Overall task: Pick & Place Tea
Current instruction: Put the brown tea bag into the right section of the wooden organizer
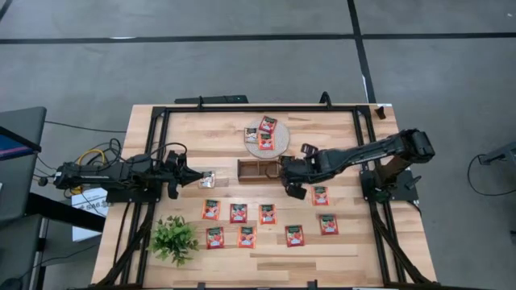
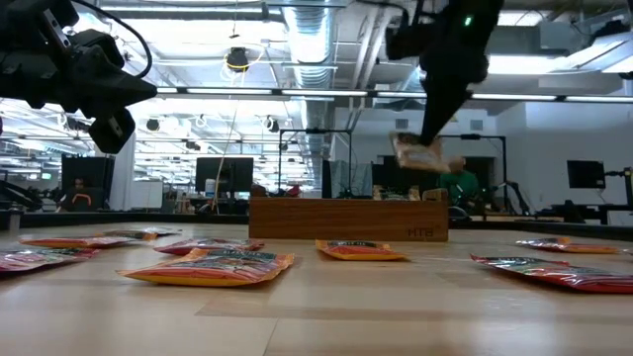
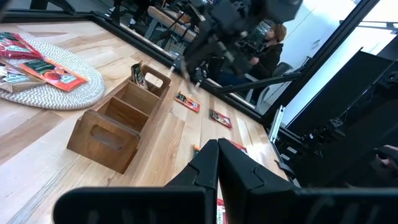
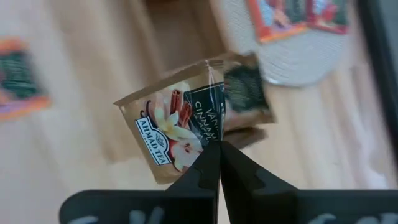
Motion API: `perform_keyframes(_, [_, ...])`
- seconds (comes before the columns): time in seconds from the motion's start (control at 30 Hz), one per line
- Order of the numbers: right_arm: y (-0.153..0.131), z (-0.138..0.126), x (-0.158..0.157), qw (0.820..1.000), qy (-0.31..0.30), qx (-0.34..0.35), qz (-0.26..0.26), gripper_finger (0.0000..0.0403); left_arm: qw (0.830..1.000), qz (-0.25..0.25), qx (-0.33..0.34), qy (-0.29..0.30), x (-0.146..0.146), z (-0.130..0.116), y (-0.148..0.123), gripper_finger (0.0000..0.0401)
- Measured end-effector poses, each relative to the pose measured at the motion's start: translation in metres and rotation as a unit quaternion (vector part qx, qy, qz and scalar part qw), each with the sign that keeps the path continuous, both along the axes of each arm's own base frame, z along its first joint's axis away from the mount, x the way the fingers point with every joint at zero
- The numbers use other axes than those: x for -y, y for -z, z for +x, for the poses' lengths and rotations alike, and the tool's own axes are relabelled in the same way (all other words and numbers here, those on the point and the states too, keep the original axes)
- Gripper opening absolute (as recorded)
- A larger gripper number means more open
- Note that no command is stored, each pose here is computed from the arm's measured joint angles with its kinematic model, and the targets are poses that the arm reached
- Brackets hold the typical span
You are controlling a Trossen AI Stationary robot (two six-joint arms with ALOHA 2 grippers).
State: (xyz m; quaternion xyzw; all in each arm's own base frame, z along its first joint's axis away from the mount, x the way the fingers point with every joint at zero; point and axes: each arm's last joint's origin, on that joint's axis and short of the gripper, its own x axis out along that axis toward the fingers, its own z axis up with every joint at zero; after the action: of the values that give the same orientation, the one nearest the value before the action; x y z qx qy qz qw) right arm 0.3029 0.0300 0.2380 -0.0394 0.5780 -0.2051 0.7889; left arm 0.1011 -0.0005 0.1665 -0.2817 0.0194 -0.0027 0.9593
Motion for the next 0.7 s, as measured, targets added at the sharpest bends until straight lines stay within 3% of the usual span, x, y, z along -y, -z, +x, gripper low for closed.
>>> perform_keyframes(0.43, [0.038,0.020,0.022,0.994,0.055,-0.045,-0.089,0.0000,1.000,0.000,0.001,0.000,0.000,0.000,0.000,0.0000])
perform_keyframes(0.7, [0.039,0.023,0.022,0.991,0.062,-0.034,-0.110,0.0000,1.000,0.000,0.001,0.000,0.000,0.000,0.000,0.0000])
